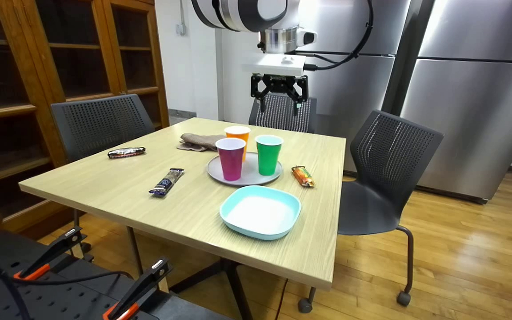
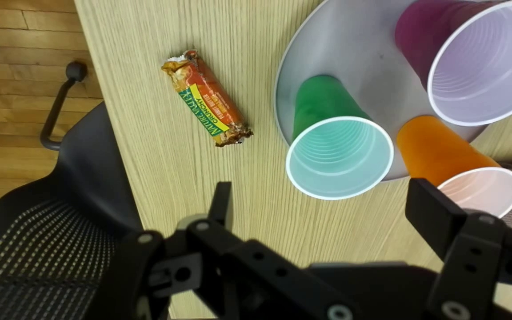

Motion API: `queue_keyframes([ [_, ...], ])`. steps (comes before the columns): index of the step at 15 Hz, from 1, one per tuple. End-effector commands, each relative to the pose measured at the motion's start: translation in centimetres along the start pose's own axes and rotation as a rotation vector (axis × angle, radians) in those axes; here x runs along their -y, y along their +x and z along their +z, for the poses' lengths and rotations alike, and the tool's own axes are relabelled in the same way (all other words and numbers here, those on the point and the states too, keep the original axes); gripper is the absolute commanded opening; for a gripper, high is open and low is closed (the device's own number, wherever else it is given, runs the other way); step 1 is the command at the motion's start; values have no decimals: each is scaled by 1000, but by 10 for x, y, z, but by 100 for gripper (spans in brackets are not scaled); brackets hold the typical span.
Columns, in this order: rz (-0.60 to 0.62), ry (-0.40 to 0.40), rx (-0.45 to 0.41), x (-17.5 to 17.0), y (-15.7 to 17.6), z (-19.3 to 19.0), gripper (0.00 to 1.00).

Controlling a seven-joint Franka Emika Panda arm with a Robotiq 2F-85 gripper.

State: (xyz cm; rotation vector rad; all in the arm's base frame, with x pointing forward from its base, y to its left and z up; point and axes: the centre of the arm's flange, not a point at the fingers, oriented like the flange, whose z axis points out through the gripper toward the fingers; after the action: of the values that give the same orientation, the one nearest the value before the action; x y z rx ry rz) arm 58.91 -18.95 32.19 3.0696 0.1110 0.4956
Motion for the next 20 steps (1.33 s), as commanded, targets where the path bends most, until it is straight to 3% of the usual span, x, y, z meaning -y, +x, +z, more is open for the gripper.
queue_keyframes([
  [1, 0, 0, 0, 0, 0, 0, 100],
  [12, -31, -39, -23, -42, 19, -17, 100],
  [20, -137, -59, -5, -71, 28, -4, 100],
])
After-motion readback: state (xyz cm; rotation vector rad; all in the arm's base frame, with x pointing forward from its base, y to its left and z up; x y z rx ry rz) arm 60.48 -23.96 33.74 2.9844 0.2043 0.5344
